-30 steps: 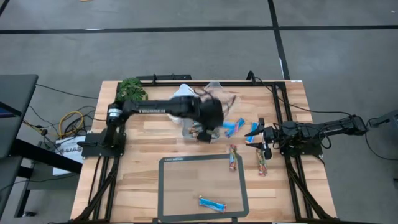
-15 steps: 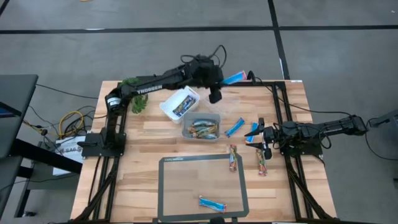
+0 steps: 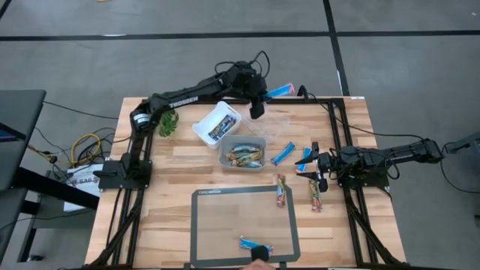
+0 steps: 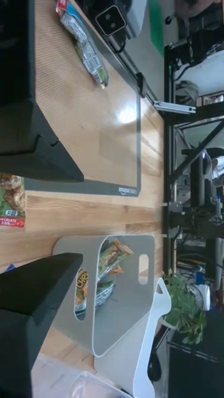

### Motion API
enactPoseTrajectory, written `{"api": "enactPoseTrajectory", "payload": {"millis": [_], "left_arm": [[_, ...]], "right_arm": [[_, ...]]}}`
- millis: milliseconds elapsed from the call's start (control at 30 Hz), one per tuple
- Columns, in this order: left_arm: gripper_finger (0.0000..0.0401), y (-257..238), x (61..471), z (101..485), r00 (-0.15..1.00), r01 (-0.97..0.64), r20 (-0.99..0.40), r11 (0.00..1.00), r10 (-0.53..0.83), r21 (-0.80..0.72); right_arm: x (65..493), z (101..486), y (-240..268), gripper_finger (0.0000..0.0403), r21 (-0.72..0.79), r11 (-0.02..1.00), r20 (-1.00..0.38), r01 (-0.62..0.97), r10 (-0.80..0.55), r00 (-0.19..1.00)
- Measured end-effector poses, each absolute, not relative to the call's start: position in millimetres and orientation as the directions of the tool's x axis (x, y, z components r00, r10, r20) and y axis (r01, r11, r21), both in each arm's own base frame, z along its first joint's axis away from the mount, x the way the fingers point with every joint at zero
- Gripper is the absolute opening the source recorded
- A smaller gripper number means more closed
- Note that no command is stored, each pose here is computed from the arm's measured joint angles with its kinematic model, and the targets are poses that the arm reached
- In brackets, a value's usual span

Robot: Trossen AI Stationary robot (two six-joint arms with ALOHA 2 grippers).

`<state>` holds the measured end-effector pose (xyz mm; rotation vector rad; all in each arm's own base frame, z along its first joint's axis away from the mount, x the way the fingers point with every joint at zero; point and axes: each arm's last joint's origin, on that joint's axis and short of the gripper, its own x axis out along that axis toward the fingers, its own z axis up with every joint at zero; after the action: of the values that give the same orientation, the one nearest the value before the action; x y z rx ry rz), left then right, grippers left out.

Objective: Pick and place Granola Bars by type
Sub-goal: Put the red granola bar into the transparent bin

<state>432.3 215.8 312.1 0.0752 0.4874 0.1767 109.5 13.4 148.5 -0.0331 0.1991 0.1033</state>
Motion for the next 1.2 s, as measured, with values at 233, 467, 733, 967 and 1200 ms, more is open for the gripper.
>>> {"api": "enactPoseTrajectory", "payload": {"millis": [233,467,733,967,1200], "left_arm": [[0.0064,229.5,453.8,282.0,0.793,-0.123,-0.586,0.986,0.164,0.109],[0.0064,236.2,465.8,259.6,0.660,-0.078,-0.742,0.993,0.116,0.085],[0.0064,235.3,463.8,234.6,0.577,-0.053,-0.813,0.997,0.079,0.060],[0.0064,232.8,462.9,223.6,0.529,-0.042,-0.847,0.998,0.053,0.036],[0.0064,231.2,466.8,210.5,0.503,-0.026,-0.863,0.999,0.050,0.043]], "right_arm": [[109.5,148.7,13.3,0.0191,-0.023,0.994,-0.198,-0.105,0.098,0.975],[109.5,148.7,13.3,0.0191,-0.023,0.994,-0.198,-0.105,0.098,0.975],[109.5,148.7,13.3,0.0191,-0.022,0.994,-0.198,-0.105,0.099,0.975],[109.5,148.7,13.3,0.0191,-0.023,0.994,-0.198,-0.105,0.099,0.975],[109.5,148.7,13.3,0.0191,-0.023,0.994,-0.198,-0.105,0.099,0.975]]}}
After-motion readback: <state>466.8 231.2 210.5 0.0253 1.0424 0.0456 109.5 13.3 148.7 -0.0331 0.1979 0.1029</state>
